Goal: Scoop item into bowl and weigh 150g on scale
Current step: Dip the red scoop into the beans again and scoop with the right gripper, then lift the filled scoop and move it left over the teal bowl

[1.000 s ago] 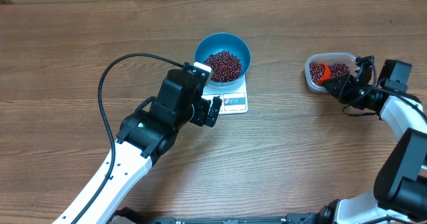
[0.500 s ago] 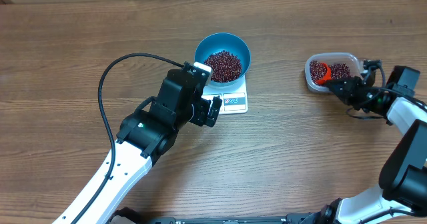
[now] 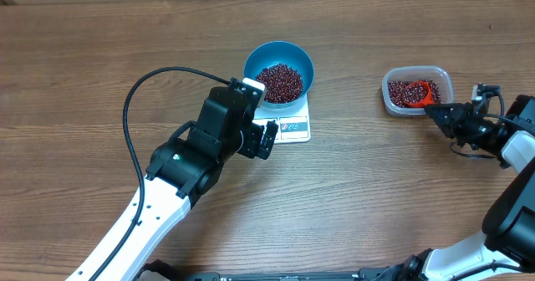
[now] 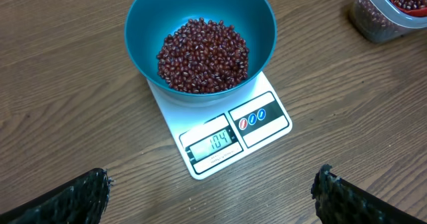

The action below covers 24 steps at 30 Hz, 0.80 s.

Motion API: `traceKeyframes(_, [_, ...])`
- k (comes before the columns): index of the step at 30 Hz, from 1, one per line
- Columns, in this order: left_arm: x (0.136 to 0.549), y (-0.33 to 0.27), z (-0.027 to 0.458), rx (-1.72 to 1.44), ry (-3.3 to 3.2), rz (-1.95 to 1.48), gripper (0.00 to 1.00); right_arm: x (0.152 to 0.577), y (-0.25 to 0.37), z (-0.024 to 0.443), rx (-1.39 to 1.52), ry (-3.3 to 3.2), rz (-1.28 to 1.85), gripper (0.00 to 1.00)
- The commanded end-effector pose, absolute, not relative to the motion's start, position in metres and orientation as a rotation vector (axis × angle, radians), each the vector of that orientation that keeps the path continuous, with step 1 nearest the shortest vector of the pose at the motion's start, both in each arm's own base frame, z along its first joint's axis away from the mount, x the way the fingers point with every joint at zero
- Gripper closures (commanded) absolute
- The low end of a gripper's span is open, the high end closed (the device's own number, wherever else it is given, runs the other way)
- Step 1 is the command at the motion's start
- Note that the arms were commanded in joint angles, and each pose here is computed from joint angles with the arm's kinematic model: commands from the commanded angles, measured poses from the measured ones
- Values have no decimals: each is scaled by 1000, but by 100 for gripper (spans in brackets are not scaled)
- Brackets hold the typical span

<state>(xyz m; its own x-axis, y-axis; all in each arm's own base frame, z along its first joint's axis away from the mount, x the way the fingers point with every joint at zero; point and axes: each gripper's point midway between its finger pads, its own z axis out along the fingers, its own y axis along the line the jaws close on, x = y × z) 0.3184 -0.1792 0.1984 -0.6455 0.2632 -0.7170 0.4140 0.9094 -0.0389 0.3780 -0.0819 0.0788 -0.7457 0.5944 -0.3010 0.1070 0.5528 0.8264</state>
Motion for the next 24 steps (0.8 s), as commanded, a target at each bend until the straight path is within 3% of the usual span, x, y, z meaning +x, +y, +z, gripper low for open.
traceKeyframes(1, [318, -181, 197, 500, 2305, -263, 0, 376, -76, 87, 538, 2163, 1240, 96])
traceKeyframes(24, [318, -181, 197, 500, 2305, -263, 0, 370, -63, 129, 460, 1968, 1527, 96])
